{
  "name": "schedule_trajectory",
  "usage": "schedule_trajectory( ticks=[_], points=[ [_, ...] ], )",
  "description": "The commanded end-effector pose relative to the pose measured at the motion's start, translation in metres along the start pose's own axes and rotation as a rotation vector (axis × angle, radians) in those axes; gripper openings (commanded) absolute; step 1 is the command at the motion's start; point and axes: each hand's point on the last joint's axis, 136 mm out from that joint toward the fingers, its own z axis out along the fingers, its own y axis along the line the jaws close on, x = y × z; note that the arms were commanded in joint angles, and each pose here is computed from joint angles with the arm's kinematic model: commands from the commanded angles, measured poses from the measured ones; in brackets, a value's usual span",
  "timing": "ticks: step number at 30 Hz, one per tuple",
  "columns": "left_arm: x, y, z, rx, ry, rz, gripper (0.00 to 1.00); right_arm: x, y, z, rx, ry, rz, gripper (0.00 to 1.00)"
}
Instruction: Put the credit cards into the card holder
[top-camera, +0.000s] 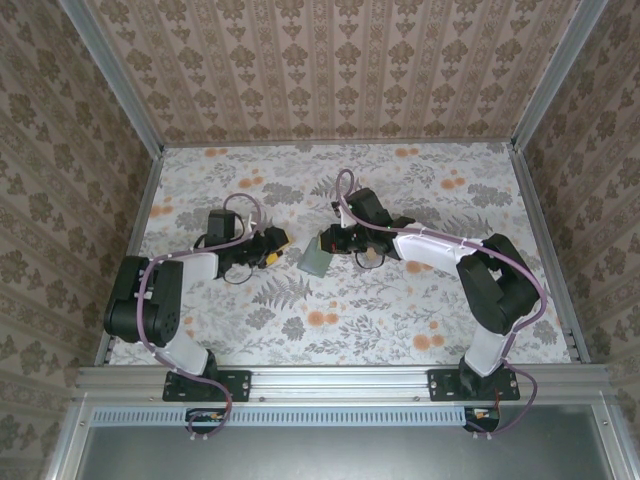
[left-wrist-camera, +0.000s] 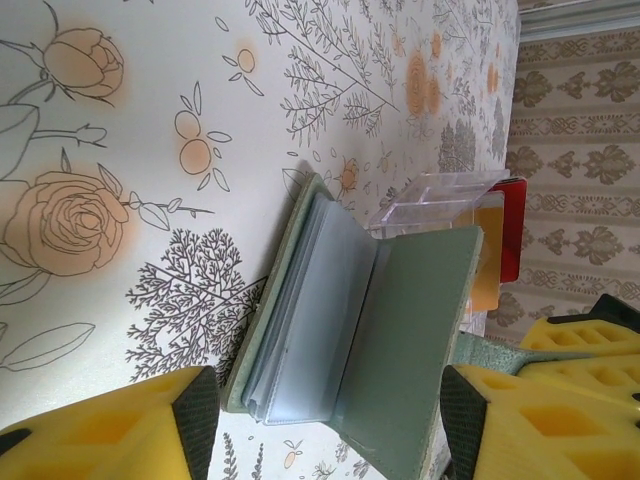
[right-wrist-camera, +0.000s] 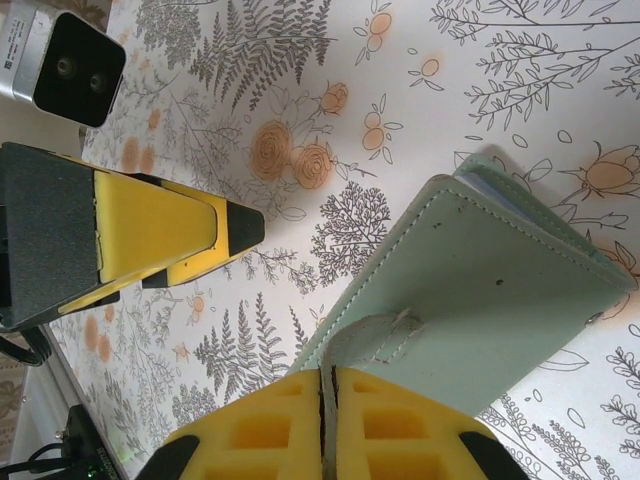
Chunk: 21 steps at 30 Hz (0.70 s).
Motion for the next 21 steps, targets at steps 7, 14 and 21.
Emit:
schedule_trajectory(
  ticks=[7, 14, 21],
  points=[
    [0.008, 0.008, 0.0, -0.048, 0.029, 0.031, 0.62, -0.004, -0.006, -0.011, 0.064, -0.023, -0.016, 0.07],
    [0.007, 0.01, 0.002, -0.059, 0.037, 0.042, 0.62, 0.035, -0.046, -0.033, 0.22, 0.0, -0.005, 0.07],
    [0.01, 0.008, 0.013, -0.058, 0.073, 0.046, 0.62, 0.062, -0.085, -0.047, 0.398, 0.026, -0.033, 0.07]
  ],
)
